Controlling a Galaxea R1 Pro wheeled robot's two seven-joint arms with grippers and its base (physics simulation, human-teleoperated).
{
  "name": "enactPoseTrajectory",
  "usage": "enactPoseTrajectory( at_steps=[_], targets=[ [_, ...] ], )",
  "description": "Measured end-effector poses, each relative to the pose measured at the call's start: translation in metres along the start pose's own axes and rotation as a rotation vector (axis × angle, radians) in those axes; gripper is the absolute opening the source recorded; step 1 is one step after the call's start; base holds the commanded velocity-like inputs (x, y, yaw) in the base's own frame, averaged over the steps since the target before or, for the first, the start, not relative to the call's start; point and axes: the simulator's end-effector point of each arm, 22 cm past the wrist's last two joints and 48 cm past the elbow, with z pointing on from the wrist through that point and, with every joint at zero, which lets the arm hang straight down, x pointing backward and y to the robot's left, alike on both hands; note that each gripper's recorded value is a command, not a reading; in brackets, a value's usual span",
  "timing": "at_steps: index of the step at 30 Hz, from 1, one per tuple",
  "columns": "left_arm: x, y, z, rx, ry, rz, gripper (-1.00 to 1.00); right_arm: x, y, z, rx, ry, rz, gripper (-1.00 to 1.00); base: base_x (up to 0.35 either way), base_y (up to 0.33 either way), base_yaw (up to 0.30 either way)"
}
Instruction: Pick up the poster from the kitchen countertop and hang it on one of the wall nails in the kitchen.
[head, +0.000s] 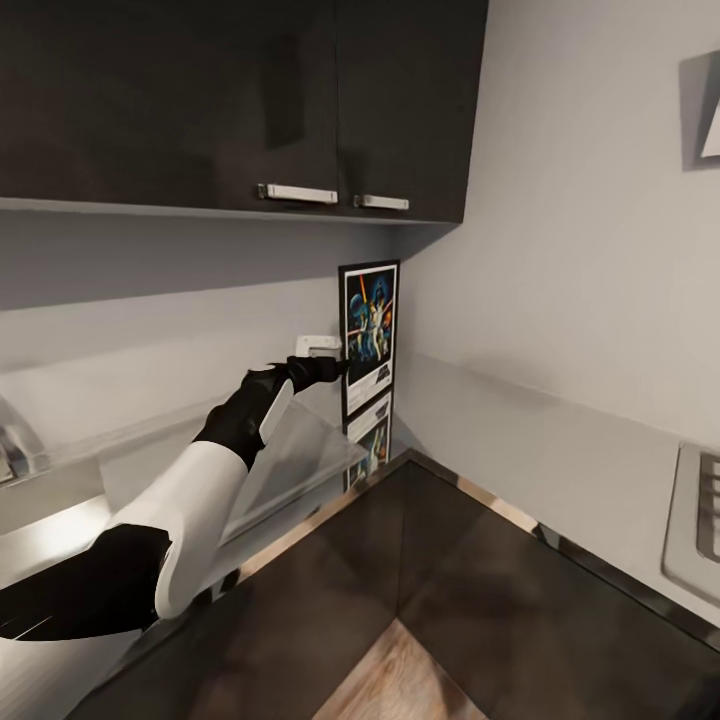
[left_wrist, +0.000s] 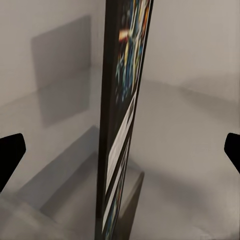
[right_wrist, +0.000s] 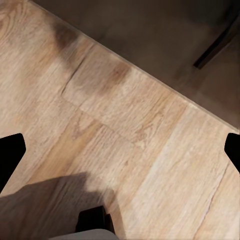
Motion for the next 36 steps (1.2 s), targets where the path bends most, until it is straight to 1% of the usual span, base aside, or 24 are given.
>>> enactPoseTrajectory(
  at_steps=[6,8,11,14,36],
  targets=[
    [0.0006,0.0002,0.0005,0.000,0.001,-0.001,1.00,0.0004,0.0005,0.0001,-0.002,0.002,-0.004,1.00,0.079,-0.031,0.000],
    [0.0003,0.0001,0.0003,0.000,0.000,0.000,1.00,0.0011,0.0037,-0.0001,-0.017,0.003,-0.038,1.00,0.164,-0.115,0.000],
    [0.0004,0.0001,0.0004,0.000,0.000,0.000,1.00,0.0017,0.0060,-0.0002,-0.028,0.005,-0.064,1.00,0.116,-0.084,0.000],
    [0.0004,0.0003,0.0004,0.000,0.000,-0.001,1.00,0.0020,0.0070,-0.0002,-0.033,0.006,-0.075,1.00,0.048,-0.036,0.000],
    [0.0003,0.0007,0.0003,-0.001,0.000,-0.001,1.00,0.0023,0.0083,-0.0003,-0.037,0.007,-0.083,1.00,0.095,-0.005,0.000]
  ],
)
